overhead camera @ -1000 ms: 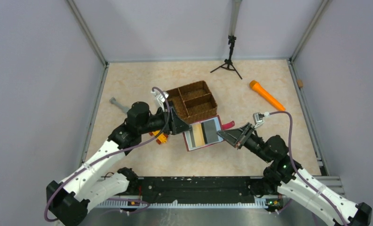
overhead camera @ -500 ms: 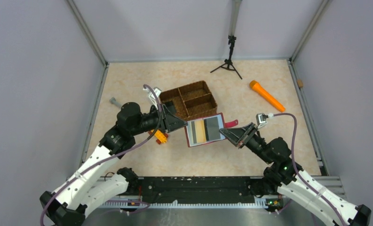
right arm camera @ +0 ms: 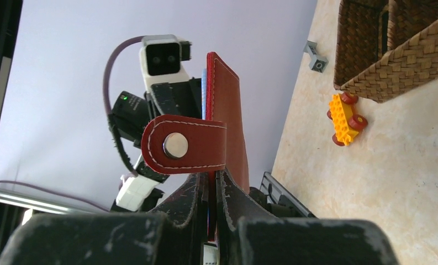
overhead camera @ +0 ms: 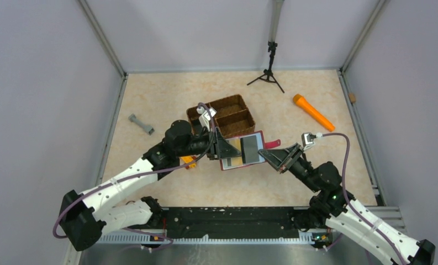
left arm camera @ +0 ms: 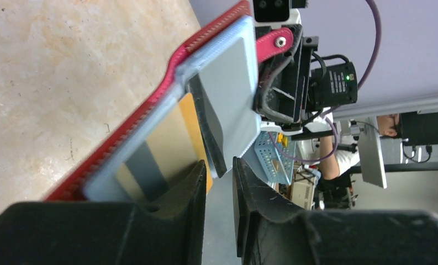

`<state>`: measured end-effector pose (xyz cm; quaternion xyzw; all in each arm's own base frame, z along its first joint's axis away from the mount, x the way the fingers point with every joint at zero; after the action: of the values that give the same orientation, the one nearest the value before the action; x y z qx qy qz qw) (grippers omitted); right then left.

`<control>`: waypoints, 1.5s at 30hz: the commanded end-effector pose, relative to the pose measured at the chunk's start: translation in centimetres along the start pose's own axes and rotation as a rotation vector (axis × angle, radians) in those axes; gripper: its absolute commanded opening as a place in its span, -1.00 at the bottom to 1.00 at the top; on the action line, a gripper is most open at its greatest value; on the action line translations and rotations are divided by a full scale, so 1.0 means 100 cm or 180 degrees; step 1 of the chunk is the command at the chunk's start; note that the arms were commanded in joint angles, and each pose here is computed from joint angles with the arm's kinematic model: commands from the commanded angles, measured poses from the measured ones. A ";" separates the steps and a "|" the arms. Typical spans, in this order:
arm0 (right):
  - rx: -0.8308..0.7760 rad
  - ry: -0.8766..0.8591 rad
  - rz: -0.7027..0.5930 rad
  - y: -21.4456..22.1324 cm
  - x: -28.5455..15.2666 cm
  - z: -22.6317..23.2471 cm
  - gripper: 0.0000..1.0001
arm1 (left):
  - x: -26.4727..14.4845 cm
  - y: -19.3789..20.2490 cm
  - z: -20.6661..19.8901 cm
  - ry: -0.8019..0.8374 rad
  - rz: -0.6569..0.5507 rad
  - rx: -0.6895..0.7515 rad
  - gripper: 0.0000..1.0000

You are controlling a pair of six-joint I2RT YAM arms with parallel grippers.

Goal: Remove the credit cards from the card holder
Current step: Remove the credit card from the card holder.

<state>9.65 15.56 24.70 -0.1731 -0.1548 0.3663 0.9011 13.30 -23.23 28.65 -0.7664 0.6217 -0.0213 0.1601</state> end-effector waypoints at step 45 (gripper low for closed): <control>0.0205 -0.0488 -0.0200 -0.009 0.001 0.019 -1.00 | 0.013 -0.007 -0.004 0.0903 -0.0295 -0.0463 -0.44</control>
<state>9.96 15.84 25.11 -0.1332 -0.1736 0.3624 0.9060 14.32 -24.79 27.12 -0.7876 0.6145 -0.0330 0.0330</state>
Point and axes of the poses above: each gripper's point midway between its finger pads, its own x axis out along the fingers, its own z axis along the line the jaws close on, y = z × x, the point moved 9 cm from there along -x, back along the fingers, and after that the axes turned 12 degrees about -x, right-handed, at the moved point
